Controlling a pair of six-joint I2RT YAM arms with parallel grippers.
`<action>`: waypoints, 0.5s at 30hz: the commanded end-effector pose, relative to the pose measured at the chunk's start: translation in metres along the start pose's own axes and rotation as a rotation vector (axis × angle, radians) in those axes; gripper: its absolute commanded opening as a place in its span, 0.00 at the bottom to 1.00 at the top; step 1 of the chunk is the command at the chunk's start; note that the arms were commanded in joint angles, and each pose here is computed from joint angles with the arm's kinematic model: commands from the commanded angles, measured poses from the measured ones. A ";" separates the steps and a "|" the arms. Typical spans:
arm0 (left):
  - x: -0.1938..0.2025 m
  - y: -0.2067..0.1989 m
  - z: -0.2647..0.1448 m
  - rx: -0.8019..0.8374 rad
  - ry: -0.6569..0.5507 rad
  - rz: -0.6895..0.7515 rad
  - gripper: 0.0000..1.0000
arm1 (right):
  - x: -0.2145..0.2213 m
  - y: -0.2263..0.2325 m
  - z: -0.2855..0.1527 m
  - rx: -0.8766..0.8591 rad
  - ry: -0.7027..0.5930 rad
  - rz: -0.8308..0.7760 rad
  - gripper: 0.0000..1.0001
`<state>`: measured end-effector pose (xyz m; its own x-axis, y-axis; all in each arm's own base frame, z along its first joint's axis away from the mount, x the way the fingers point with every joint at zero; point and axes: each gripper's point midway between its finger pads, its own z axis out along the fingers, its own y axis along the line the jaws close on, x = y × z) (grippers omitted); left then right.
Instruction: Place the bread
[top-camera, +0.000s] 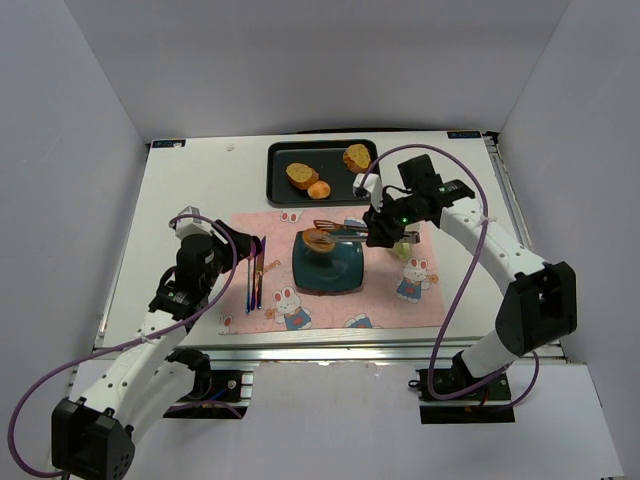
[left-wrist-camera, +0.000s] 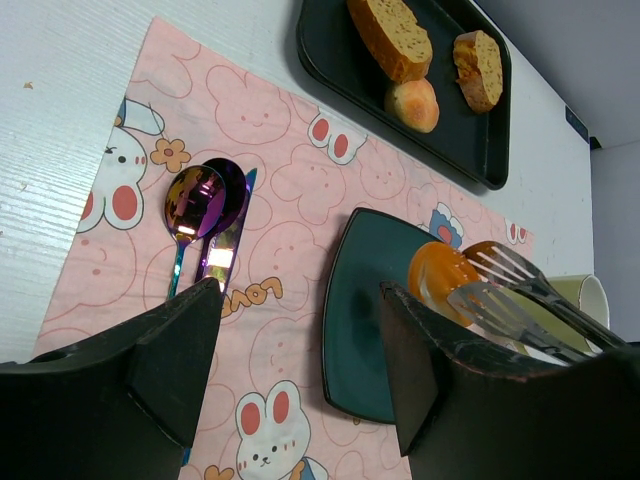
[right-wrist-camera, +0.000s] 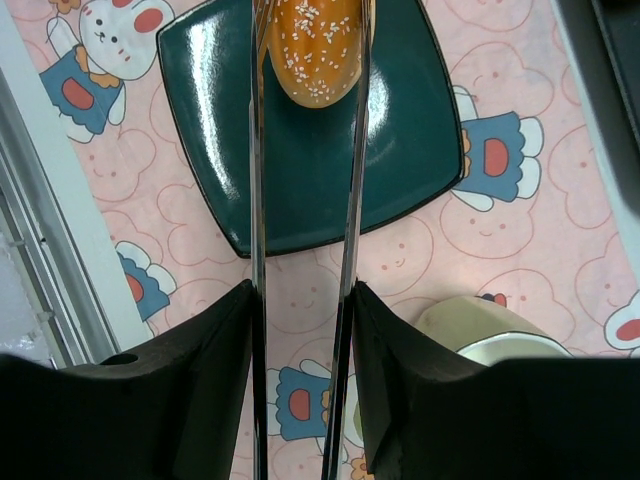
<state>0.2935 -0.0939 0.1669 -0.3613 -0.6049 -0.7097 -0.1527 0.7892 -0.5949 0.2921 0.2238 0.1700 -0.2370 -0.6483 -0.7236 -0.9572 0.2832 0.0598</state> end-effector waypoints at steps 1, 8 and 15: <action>-0.006 -0.001 -0.002 -0.001 -0.019 -0.002 0.73 | -0.007 0.002 0.002 -0.031 -0.017 -0.016 0.47; -0.006 -0.002 0.000 0.000 -0.018 0.000 0.73 | 0.011 0.001 0.013 -0.028 0.013 0.005 0.48; -0.008 -0.002 -0.001 -0.005 -0.019 0.005 0.73 | 0.022 -0.001 0.025 -0.036 0.031 0.025 0.52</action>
<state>0.2937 -0.0935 0.1661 -0.3619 -0.6037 -0.7103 -0.1556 0.7904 -0.5925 0.2852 0.2198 0.1327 -0.2992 -0.6785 -0.6709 -0.9482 0.2903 0.1293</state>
